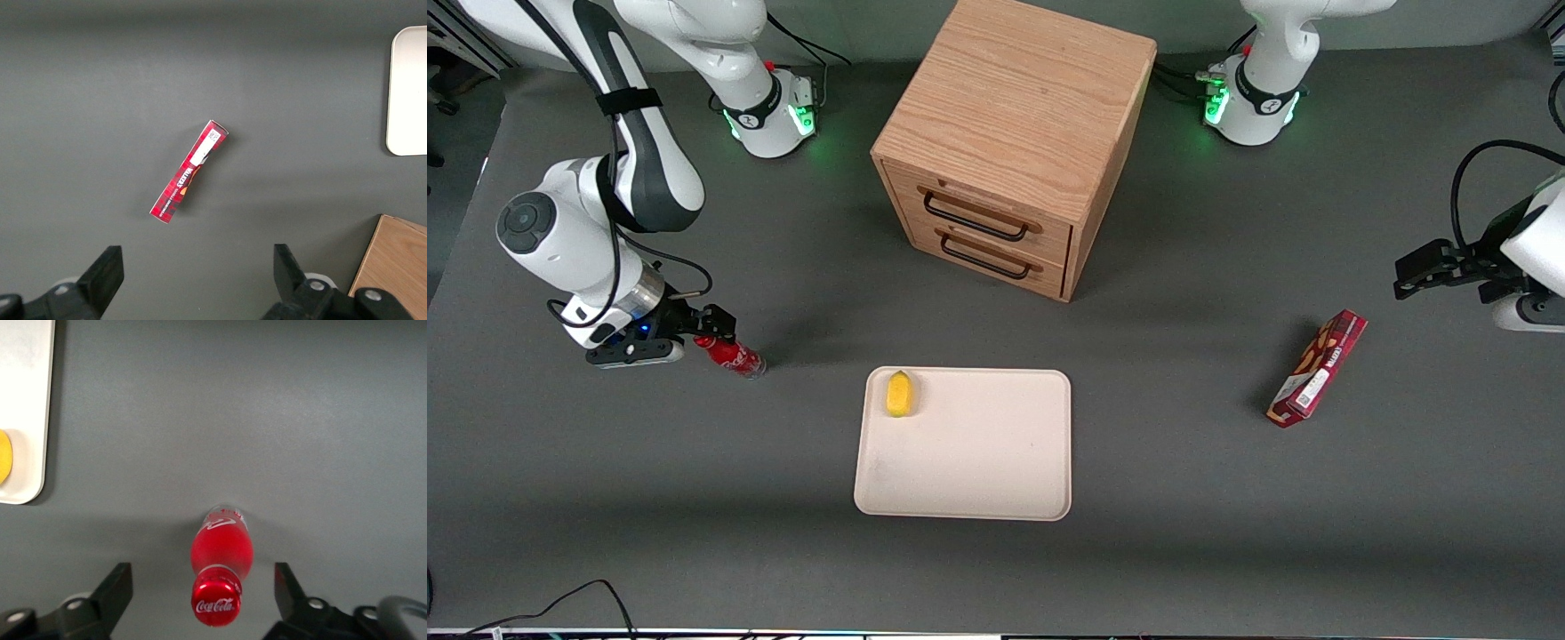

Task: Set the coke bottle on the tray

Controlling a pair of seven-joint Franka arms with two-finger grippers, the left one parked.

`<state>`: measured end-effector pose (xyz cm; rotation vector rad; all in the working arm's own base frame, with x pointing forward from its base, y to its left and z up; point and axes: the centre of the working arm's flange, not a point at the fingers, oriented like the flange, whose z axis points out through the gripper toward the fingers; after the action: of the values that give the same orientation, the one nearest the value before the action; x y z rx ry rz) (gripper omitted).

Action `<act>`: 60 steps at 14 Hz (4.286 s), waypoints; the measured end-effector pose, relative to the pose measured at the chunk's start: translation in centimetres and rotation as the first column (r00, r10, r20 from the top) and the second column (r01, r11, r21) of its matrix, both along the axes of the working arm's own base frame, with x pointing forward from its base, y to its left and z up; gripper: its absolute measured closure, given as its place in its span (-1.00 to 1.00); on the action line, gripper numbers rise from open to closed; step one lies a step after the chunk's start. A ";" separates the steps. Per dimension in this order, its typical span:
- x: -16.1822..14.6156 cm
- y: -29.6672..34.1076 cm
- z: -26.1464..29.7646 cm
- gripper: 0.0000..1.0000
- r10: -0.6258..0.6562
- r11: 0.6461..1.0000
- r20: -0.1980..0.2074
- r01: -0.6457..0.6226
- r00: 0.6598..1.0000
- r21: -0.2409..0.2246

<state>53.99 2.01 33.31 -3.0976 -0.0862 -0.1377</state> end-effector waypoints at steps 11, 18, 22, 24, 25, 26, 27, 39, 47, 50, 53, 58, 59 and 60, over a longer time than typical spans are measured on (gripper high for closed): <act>-0.5 -0.3 -0.6 0.37 -0.006 1.000 -0.015 0.006 1.000 -0.002; 2.3 0.5 14.7 0.37 -0.011 1.000 -0.093 0.010 0.996 -0.016; 1.9 0.6 27.5 0.37 -0.011 0.999 -0.086 0.008 0.996 -0.031; 1.6 0.2 30.6 0.37 -0.013 0.998 -0.086 0.008 0.996 -0.058; 1.8 0.1 31.1 0.37 -0.013 0.998 -0.087 0.008 0.996 -0.059; 2.1 0.1 31.0 0.37 -0.012 0.998 -0.089 0.007 0.996 -0.056; 2.5 0.4 30.6 0.37 -0.011 0.999 -0.095 0.006 0.995 -0.053; 5.9 27.3 16.2 0.37 -0.078 0.996 -0.095 0.081 0.992 0.031; 16.0 26.9 7.1 0.37 -0.113 0.992 -0.004 0.113 0.994 0.053; 17.8 25.8 2.6 0.37 -0.125 0.991 -0.001 0.125 0.992 0.039; 18.1 26.0 0.3 0.37 -0.119 0.993 0.004 0.119 0.993 0.014; 18.3 26.4 -0.2 -0.24 -0.113 0.994 0.022 0.113 0.993 0.013; 18.4 26.4 0.1 -0.47 -0.113 0.993 0.030 0.113 0.993 0.016; 18.5 26.3 0.8 -0.65 -0.115 0.993 0.038 0.114 0.993 0.019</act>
<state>72.53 28.36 34.10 -3.0830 0.0911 -0.2015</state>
